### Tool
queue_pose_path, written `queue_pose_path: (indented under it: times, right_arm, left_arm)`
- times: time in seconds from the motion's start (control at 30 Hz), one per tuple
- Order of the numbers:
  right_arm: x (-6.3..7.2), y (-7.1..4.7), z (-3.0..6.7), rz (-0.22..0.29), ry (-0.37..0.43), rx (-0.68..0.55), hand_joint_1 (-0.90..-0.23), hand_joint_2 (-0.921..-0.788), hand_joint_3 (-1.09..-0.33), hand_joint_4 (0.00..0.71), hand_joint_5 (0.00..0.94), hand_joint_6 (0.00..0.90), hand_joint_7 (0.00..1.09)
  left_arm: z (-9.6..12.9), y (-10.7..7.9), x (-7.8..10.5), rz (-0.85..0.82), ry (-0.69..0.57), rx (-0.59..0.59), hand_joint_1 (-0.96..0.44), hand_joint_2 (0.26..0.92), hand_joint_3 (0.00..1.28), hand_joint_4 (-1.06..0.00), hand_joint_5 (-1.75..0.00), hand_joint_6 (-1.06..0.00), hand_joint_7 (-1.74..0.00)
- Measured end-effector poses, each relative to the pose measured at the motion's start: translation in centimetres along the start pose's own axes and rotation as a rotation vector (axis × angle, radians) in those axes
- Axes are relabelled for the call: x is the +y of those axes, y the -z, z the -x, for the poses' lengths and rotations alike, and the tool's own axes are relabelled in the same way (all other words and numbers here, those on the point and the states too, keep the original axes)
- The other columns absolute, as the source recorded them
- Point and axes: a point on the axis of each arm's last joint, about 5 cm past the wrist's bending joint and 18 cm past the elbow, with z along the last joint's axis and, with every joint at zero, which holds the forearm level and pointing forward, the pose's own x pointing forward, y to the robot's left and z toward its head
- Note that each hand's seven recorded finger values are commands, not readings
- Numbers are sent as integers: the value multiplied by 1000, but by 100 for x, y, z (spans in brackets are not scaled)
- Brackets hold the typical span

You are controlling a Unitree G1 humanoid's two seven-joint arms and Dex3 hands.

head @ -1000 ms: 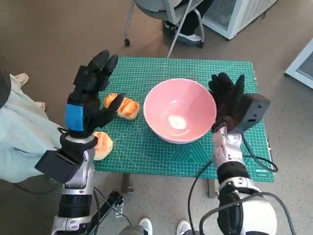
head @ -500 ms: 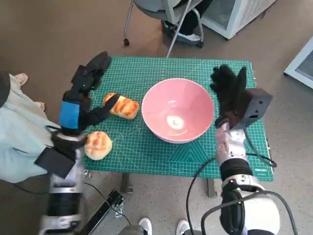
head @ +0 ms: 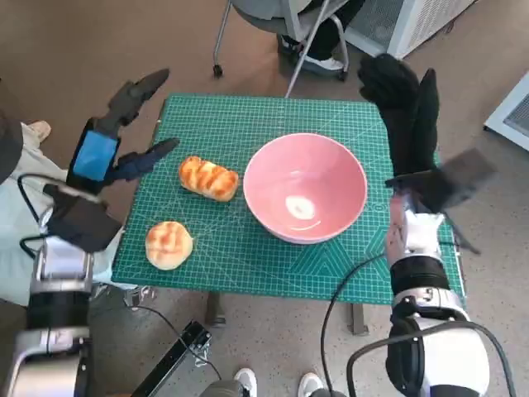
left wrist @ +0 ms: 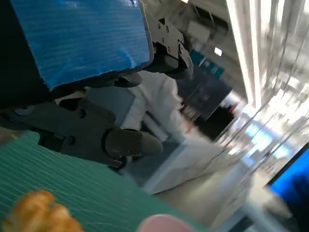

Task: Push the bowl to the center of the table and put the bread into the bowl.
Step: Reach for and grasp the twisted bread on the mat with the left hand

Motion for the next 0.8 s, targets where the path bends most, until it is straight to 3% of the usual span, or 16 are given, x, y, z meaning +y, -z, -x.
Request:
queue_pose_path:
  times: [0.27,0.8]
  right_arm:
    - [9,-129,11,30,-174,-169,-714,-921,-740,331,22,1,841]
    - [1,-208,119,94,-227,-239,-685,-921,-719,310,10,-1,827]
  left_arm:
    - [-201,28,-9,-89,127,39,-341,910,31,-403,0,-336,-292]
    - [-477,78,-105,-242,467,258,-222,837,0,-345,0,-407,-127]
